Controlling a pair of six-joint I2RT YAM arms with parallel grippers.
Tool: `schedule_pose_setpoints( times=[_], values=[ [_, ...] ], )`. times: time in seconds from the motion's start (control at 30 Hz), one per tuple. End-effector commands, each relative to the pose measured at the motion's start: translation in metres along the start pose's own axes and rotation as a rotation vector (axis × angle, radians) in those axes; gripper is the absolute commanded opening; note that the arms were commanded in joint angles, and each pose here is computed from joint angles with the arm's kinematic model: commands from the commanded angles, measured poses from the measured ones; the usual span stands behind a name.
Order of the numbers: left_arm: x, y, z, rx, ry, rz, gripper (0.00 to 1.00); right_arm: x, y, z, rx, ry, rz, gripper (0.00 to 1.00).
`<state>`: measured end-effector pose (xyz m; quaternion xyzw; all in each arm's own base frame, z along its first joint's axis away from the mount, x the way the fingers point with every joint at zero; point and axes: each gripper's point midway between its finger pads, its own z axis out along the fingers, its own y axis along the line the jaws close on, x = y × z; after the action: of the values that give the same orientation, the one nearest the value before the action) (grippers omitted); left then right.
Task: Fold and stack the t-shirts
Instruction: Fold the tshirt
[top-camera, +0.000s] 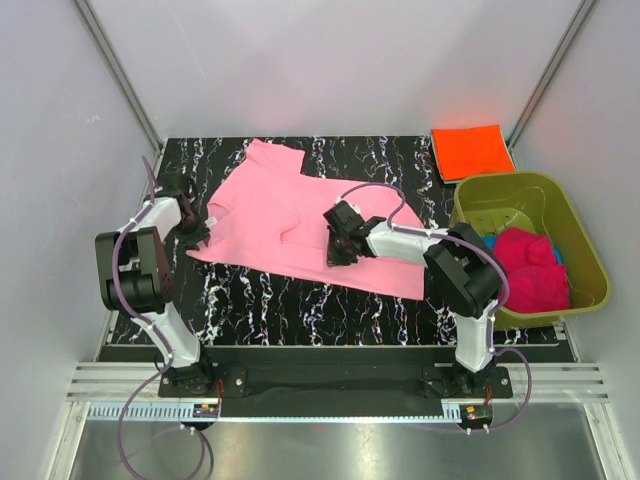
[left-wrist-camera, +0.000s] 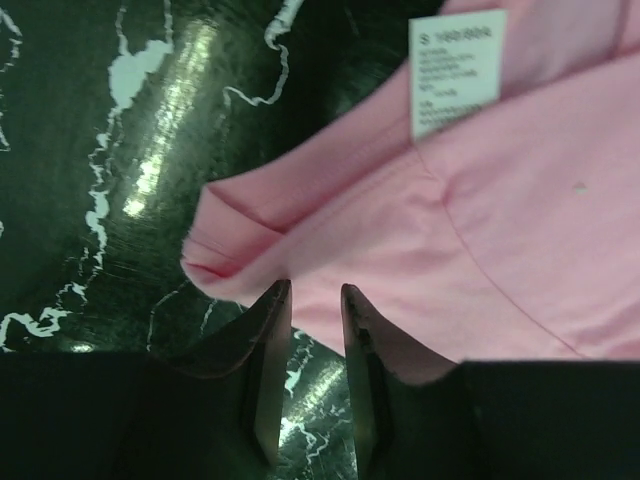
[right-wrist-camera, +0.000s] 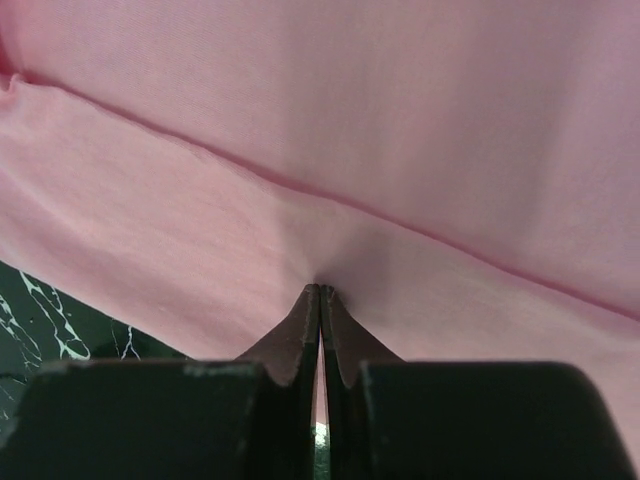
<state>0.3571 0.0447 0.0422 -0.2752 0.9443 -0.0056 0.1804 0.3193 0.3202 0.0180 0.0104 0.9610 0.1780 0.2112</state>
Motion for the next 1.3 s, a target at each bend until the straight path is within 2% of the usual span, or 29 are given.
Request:
schedule_pose_setpoints(
  times=[0.0, 0.1, 0.37, 0.5, 0.6, 0.7, 0.77, 0.8, 0.87, 1.07, 1.1, 1.27],
  values=[
    [-0.028, 0.018, 0.009, -0.123, -0.088, -0.030, 0.31, 0.001, -0.016, -0.012, 0.053, -0.024, -0.029, 0.06],
    [-0.022, 0.033, 0.018, -0.200, -0.071, -0.033, 0.30, 0.007, -0.020, -0.013, 0.058, -0.014, -0.021, 0.06],
    [-0.030, 0.039, 0.020, -0.249, -0.085, -0.042, 0.32, 0.012, -0.023, -0.019, 0.058, -0.011, 0.005, 0.06],
    [-0.044, 0.043, 0.006, -0.266, -0.134, -0.029, 0.33, 0.014, -0.019, -0.028, 0.041, -0.015, 0.018, 0.08],
    [-0.060, 0.051, -0.019, -0.313, -0.203, -0.033, 0.33, 0.011, -0.014, -0.041, 0.029, -0.027, 0.030, 0.11],
    [-0.076, 0.037, -0.053, -0.258, -0.298, -0.023, 0.35, 0.008, -0.008, -0.057, -0.002, -0.047, 0.052, 0.13],
    [-0.081, 0.007, -0.076, -0.176, -0.359, 0.019, 0.37, 0.003, -0.002, -0.069, -0.028, -0.069, 0.065, 0.13],
    [-0.080, -0.016, -0.082, -0.077, -0.367, 0.035, 0.37, 0.003, -0.001, -0.072, -0.031, -0.068, 0.066, 0.14],
    [-0.060, -0.065, -0.084, 0.131, -0.313, 0.088, 0.37, 0.001, 0.000, -0.079, -0.034, -0.072, 0.065, 0.14],
    [-0.015, -0.124, -0.054, 0.365, -0.152, 0.028, 0.37, -0.009, 0.000, -0.100, -0.035, -0.119, 0.071, 0.13],
    [-0.006, -0.128, -0.040, 0.375, -0.098, 0.006, 0.37, -0.008, -0.002, -0.102, -0.029, -0.120, 0.071, 0.13],
    [0.011, -0.109, 0.000, 0.280, -0.020, -0.028, 0.36, -0.014, -0.004, -0.114, -0.022, -0.151, 0.063, 0.13]
  ],
)
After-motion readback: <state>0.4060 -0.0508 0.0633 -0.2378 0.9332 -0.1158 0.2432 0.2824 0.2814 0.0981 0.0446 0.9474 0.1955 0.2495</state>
